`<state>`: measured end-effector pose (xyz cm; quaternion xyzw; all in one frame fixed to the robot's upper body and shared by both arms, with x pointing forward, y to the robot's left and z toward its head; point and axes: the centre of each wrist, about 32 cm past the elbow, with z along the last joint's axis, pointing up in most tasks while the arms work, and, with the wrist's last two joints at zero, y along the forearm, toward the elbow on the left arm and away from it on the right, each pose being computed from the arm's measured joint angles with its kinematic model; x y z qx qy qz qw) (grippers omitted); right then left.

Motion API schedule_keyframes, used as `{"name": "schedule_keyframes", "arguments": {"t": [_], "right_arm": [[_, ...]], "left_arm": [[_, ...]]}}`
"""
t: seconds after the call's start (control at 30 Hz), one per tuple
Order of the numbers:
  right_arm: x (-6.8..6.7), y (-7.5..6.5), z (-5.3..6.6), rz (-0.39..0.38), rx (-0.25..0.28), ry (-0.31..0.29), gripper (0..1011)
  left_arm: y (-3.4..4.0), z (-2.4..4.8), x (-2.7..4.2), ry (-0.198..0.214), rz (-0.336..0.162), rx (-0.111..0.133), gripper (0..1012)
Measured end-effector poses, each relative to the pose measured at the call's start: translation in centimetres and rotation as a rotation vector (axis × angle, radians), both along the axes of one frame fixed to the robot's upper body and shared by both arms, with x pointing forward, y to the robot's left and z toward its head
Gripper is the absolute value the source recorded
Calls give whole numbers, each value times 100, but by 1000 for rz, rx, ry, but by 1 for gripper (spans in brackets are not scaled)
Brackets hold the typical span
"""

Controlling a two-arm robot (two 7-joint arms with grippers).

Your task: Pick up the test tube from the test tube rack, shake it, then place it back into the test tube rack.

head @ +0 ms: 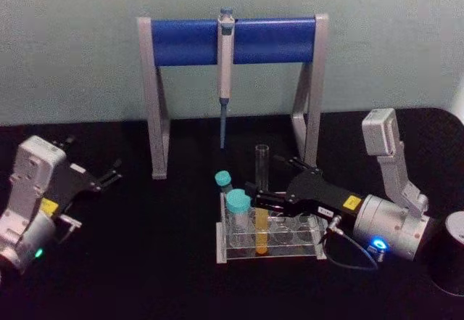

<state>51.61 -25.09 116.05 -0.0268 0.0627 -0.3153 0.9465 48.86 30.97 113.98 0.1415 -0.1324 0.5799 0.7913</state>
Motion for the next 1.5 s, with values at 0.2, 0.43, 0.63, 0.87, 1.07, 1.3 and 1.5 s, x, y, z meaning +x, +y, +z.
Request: {"name": "schedule_keyframes", "arguments": {"t": [0.2, 0.43, 0.63, 0.87, 1.07, 1.3, 1.5], "right_arm": [[-2, 0, 1, 0, 0, 0, 1000], [-3, -2, 2, -1, 1, 0, 995], [-4, -3, 3, -1, 2, 0, 868], [-5, -4, 3, -1, 2, 0, 686], [-5, -4, 3, -1, 3, 1, 478], [-5, -3, 4, 0, 4, 1, 248], [-6, -3, 3, 0, 4, 1, 235]], "left_arm": [[0, 0, 0, 0, 0, 0, 1001], [0, 0, 0, 0, 0, 0, 1001], [0, 0, 0, 0, 0, 0, 1002], [0, 0, 0, 0, 0, 0, 1001], [0, 0, 0, 0, 0, 0, 1001], [0, 0, 0, 0, 0, 0, 1001], [0, 0, 0, 0, 0, 0, 1001]]}}
